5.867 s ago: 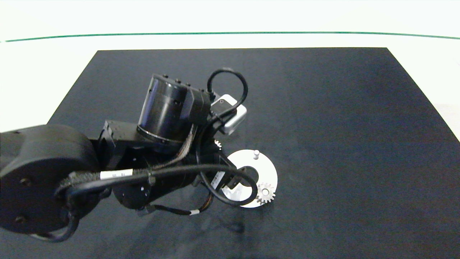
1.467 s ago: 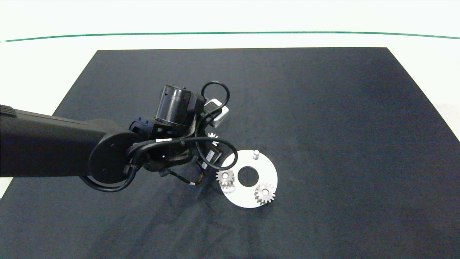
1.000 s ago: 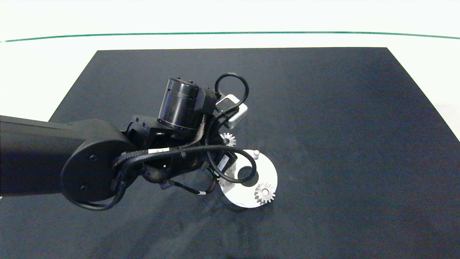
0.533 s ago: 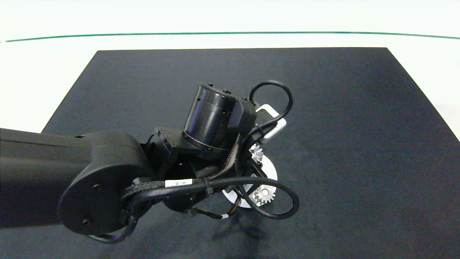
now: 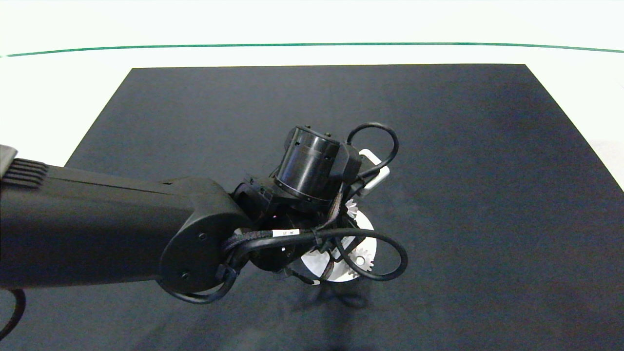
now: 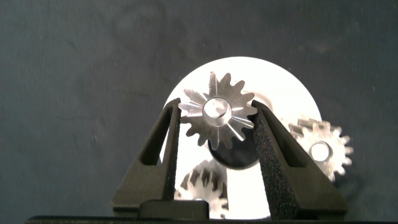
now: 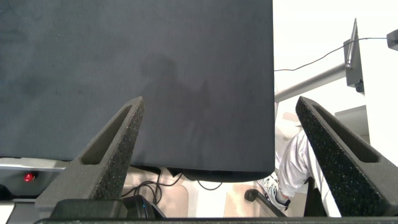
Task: Install three planetary gears onto the carrier pins
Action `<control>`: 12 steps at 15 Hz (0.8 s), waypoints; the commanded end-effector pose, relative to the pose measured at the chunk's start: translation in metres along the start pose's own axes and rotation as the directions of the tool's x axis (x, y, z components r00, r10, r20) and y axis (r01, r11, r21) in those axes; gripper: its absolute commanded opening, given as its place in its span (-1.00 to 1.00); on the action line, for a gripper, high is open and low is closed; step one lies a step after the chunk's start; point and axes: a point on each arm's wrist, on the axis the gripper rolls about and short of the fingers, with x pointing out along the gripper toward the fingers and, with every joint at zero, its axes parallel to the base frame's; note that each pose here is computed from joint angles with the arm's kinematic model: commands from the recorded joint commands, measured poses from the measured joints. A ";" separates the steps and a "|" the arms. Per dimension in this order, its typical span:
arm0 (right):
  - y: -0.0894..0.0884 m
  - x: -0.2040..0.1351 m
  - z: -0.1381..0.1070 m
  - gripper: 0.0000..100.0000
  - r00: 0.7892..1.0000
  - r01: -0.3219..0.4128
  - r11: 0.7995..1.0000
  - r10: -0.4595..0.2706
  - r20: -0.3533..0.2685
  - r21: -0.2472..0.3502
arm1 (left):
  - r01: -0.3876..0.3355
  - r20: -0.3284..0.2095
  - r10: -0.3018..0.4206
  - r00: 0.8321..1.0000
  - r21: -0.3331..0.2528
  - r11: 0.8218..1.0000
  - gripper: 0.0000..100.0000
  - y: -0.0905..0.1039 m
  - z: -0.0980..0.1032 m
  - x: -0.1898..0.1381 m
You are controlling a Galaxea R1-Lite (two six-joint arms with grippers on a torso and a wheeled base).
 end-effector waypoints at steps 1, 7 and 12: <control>0.000 0.000 -0.001 1.00 1.000 0.000 1.000 0.000 -0.007 -0.004 | -0.024 0.004 0.024 1.000 -0.013 1.000 -0.80 0.007 0.004 0.010; 0.000 0.000 -0.001 1.00 1.000 -0.001 1.000 0.001 -0.009 -0.005 | -0.025 0.003 0.025 1.000 -0.014 1.000 -0.80 0.009 0.009 0.013; 0.000 0.000 -0.001 1.00 1.000 -0.001 1.000 0.001 -0.006 -0.004 | -0.021 -0.009 0.021 1.000 -0.011 1.000 -0.80 0.006 0.006 0.019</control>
